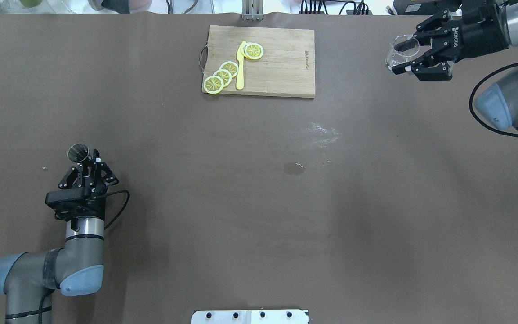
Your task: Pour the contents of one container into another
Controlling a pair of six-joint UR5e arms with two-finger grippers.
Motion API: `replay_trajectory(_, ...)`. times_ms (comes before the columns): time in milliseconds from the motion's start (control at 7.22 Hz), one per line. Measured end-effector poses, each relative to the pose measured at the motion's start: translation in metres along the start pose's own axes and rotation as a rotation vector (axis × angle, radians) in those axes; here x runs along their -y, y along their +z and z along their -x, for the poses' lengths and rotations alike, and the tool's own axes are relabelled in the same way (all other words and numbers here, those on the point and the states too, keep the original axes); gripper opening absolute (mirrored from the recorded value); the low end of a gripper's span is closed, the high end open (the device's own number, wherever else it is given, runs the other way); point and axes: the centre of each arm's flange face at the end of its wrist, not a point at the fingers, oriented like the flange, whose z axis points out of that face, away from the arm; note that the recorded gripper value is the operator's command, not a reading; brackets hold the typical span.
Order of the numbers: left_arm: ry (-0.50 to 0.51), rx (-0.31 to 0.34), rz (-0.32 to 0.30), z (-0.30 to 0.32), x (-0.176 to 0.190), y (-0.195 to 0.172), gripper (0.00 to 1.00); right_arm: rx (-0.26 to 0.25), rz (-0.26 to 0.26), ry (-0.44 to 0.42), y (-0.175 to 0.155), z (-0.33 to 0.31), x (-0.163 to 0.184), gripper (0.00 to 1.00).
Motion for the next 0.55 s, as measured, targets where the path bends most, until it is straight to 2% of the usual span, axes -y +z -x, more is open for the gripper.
replay_trajectory(554, 0.164, -0.050, 0.025, -0.097, 0.054, 0.006, 0.05, -0.023, -0.013, -0.016, -0.024, 0.014, 0.041, 0.00)
